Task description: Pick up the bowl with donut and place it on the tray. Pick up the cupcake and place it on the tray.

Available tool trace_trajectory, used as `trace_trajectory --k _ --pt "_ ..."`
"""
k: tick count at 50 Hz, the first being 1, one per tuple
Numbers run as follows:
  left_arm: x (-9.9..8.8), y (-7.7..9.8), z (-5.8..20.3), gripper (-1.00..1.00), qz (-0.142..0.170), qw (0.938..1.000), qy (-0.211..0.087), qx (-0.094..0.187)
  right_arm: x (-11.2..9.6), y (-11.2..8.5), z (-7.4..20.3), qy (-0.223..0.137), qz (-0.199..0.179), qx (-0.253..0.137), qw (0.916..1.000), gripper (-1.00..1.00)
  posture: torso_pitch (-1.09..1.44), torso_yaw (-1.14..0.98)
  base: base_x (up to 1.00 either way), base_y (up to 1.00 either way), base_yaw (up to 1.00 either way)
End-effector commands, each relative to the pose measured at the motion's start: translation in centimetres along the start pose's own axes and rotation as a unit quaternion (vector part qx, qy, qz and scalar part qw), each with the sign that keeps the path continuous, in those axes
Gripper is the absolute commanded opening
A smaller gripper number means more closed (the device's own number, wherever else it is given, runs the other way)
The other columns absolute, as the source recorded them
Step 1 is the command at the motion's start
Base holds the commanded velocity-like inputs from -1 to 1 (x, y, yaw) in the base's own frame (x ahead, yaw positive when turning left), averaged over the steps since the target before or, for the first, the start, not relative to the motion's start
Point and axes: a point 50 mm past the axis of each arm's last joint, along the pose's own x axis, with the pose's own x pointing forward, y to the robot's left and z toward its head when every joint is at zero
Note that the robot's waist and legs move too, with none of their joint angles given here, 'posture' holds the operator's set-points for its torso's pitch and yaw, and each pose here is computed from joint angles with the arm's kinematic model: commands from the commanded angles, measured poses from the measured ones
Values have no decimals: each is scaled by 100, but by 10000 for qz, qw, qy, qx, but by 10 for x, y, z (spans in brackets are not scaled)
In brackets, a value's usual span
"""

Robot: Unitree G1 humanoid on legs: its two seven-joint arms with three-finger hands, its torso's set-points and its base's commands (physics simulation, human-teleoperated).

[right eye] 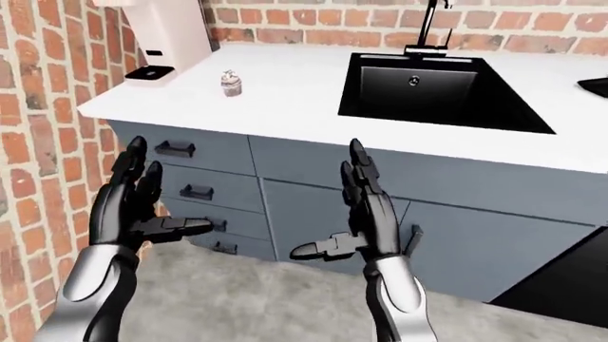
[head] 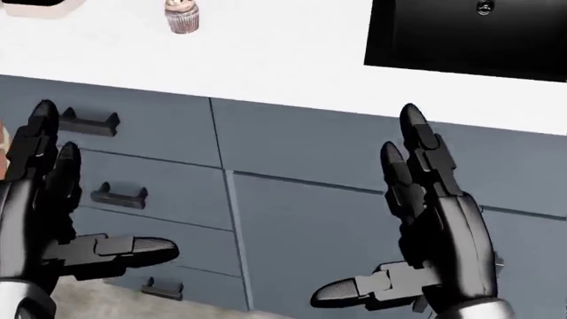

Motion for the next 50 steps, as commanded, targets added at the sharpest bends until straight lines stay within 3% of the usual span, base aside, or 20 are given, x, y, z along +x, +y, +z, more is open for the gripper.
trace_trajectory --k 1,16,23,35,50 --pt "-2 -3 20 100 -114 9988 -486 -23 0 1 24 -566 -1 -77 9984 100 0 0 21 36 0" --pt "-3 -2 49 100 -119 9973 -729 14 -6 2 62 -980 -71 -194 9950 100 0 0 17 37 0" --pt "-2 -3 49 100 -134 9972 -731 27 -9 1 69 -1056 -95 -174 9942 100 0 0 17 38 0" --pt "-2 -5 41 100 -150 9976 -674 19 -11 -8 66 -1114 -227 18 9935 100 0 0 23 24 0" --pt "-3 -4 42 100 -141 9976 -683 36 -12 -9 62 -1116 -264 -19 9934 100 0 0 23 -2 0"
